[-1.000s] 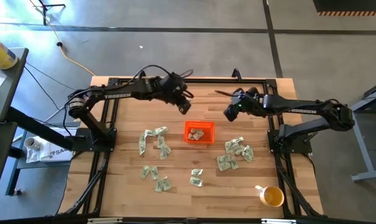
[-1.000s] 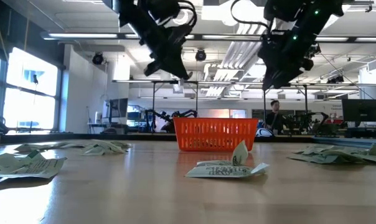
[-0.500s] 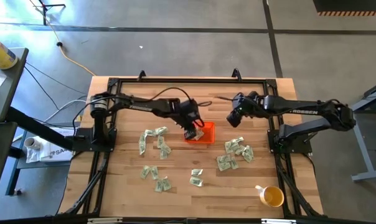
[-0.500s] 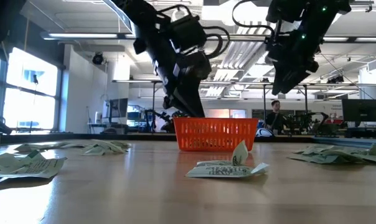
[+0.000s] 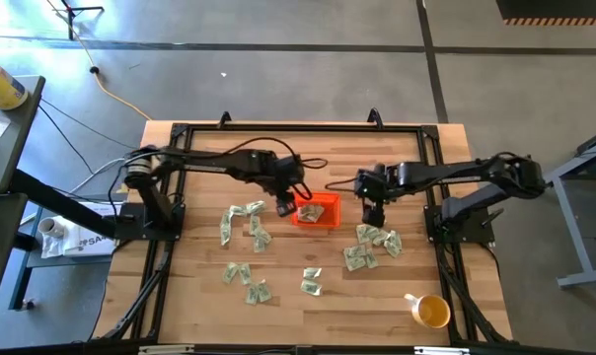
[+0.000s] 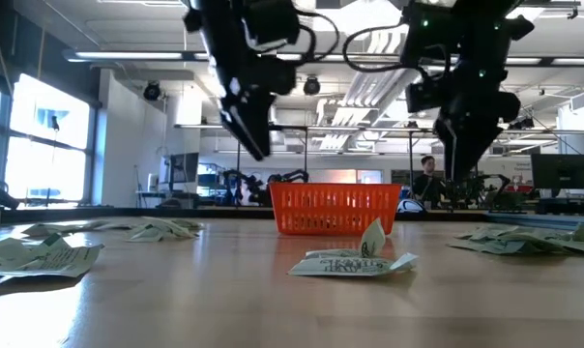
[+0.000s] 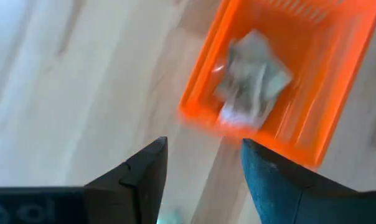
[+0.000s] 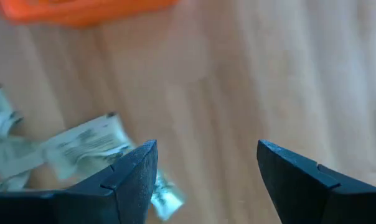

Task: Pick and place Stevia / Truvia into bins
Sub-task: Put the light green stevia packet into the orange basket

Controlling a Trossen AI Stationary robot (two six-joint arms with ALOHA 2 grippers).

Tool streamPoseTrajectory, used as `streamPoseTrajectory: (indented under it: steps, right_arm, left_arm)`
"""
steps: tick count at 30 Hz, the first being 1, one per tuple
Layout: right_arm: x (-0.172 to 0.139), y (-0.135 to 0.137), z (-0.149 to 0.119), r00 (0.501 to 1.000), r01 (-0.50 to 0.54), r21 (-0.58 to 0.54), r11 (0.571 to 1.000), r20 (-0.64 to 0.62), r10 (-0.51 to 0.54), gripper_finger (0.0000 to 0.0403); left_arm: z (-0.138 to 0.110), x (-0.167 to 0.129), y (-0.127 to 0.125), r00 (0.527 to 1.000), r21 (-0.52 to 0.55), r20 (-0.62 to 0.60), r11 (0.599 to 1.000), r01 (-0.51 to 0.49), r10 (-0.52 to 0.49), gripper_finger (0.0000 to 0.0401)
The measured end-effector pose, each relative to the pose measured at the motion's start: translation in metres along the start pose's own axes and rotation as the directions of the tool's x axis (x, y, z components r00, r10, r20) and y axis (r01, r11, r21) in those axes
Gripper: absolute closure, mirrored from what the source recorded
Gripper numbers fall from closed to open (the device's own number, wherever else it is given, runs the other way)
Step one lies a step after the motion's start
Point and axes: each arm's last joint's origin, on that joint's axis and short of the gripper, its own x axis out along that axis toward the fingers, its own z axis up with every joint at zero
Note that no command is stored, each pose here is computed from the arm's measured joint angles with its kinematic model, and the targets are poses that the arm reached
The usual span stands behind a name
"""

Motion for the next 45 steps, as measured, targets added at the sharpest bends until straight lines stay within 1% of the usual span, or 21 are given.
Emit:
streamPoseTrajectory:
  steps: [3, 6, 8, 12, 13, 15, 19, 21, 25, 27, 30, 34, 39, 42, 45]
  right_arm:
    - [0.006, 0.013, 0.001, 0.998, -0.06, -0.085, 0.995, -0.018, 0.059, 0.0139]
    - [0.01, 0.028, 0.0, 0.996, -0.083, -0.192, 0.978, -0.031, 0.078, 0.0139]
    - [0.013, 0.037, -0.003, 0.996, -0.088, -0.278, 0.957, -0.049, 0.078, 0.0139]
    - [0.02, 0.055, -0.005, 0.993, -0.119, -0.424, 0.898, -0.067, 0.1, 0.0139]
    - [0.023, 0.059, -0.005, 0.992, -0.127, -0.45, 0.884, -0.076, 0.104, 0.0139]
    - [0.029, 0.063, -0.006, 0.989, -0.145, -0.471, 0.87, -0.098, 0.112, 0.0139]
    - [0.043, 0.067, -0.006, 0.982, -0.174, -0.468, 0.866, -0.154, 0.114, 0.0139]
    - [0.049, 0.069, -0.005, 0.981, -0.176, -0.473, 0.864, -0.159, 0.113, 0.0139]
    - [0.059, 0.071, -0.003, 0.977, -0.199, -0.502, 0.841, -0.169, 0.13, 0.0139]
    - [0.06, 0.069, -0.002, 0.974, -0.211, -0.485, 0.849, -0.175, 0.142, 0.0141]
    - [0.061, 0.065, 0.0, 0.971, -0.22, -0.426, 0.878, -0.181, 0.156, 0.0152]
    - [0.061, 0.059, 0.002, 0.972, -0.211, -0.365, 0.907, -0.175, 0.155, 0.0185]
    - [0.059, 0.055, 0.003, 0.973, -0.201, -0.302, 0.932, -0.169, 0.155, 0.025]
    - [0.05, 0.053, 0.004, 0.977, -0.195, -0.269, 0.943, -0.136, 0.164, 0.0288]
    - [0.036, 0.051, 0.004, 0.984, -0.176, -0.231, 0.957, -0.077, 0.163, 0.0319]
  left_arm:
    - [-0.015, -0.014, 0.005, 0.999, -0.024, -0.036, 0.999, -0.039, 0.038, 0.0167]
    - [-0.035, -0.02, 0.009, 0.997, -0.094, -0.059, 0.994, -0.061, 0.056, 0.0176]
    - [-0.052, -0.021, 0.013, 0.994, -0.143, -0.082, 0.986, -0.086, 0.075, 0.0181]
    - [-0.082, -0.019, 0.018, 0.988, -0.239, -0.119, 0.963, -0.125, 0.099, 0.0188]
    - [-0.087, -0.019, 0.019, 0.989, -0.261, -0.114, 0.957, -0.126, 0.099, 0.0189]
    - [-0.098, -0.02, 0.021, 0.988, -0.296, -0.114, 0.946, -0.13, 0.101, 0.0192]
    - [-0.111, -0.023, 0.024, 0.988, -0.347, -0.115, 0.928, -0.136, 0.102, 0.0192]
    - [-0.114, -0.025, 0.025, 0.989, -0.366, -0.11, 0.921, -0.135, 0.101, 0.0192]
    - [-0.115, -0.027, 0.025, 0.988, -0.37, -0.104, 0.918, -0.141, 0.11, 0.0196]
    - [-0.115, -0.028, 0.026, 0.989, -0.371, -0.102, 0.918, -0.141, 0.11, 0.0197]
    - [-0.115, -0.028, 0.025, 0.989, -0.376, -0.104, 0.916, -0.141, 0.109, 0.0197]
    - [-0.115, -0.028, 0.025, 0.989, -0.383, -0.103, 0.913, -0.139, 0.108, 0.0199]
    - [-0.115, -0.028, 0.025, 0.989, -0.387, -0.103, 0.911, -0.138, 0.106, 0.0203]
    - [-0.115, -0.028, 0.025, 0.99, -0.394, -0.104, 0.91, -0.133, 0.1, 0.0203]
    - [-0.115, -0.028, 0.025, 0.99, -0.394, -0.104, 0.91, -0.129, 0.095, 0.0204]
